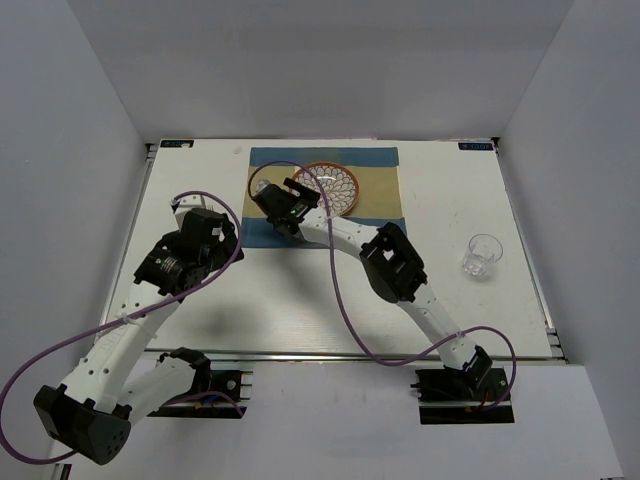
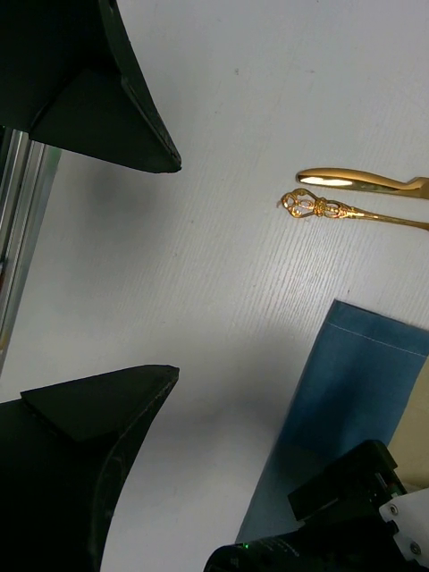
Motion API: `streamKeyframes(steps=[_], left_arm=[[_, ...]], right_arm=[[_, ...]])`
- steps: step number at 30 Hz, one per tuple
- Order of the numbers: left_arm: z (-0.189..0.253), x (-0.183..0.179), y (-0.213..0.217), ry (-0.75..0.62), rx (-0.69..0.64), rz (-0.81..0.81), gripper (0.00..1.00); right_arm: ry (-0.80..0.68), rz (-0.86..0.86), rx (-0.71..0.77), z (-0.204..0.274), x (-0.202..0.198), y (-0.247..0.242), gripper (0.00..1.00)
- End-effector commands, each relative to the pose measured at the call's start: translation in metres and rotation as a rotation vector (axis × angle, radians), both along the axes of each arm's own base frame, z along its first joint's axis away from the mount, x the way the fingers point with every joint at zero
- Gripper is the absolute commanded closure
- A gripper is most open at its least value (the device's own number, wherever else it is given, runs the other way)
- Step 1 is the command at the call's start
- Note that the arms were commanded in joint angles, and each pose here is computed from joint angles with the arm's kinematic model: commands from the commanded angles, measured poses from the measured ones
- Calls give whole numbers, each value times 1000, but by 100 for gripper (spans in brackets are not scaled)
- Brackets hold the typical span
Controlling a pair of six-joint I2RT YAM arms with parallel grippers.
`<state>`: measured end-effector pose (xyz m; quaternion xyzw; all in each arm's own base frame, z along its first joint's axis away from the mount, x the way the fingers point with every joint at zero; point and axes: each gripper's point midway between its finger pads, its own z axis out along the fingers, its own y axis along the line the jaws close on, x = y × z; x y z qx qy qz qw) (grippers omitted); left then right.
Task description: Set the dinner table for one person
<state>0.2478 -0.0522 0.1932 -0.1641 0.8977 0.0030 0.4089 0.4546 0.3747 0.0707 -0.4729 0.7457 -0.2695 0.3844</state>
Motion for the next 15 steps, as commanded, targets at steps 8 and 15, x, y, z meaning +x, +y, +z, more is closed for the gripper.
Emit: streamKeyframes(steps=[8, 15], left_arm=[[3, 2, 0, -22, -6, -2, 2], [9, -3, 9, -44, 0, 59, 2]], right_arm=[[62, 21, 428, 107, -27, 17, 11], [152, -174, 779, 161, -73, -62, 11]])
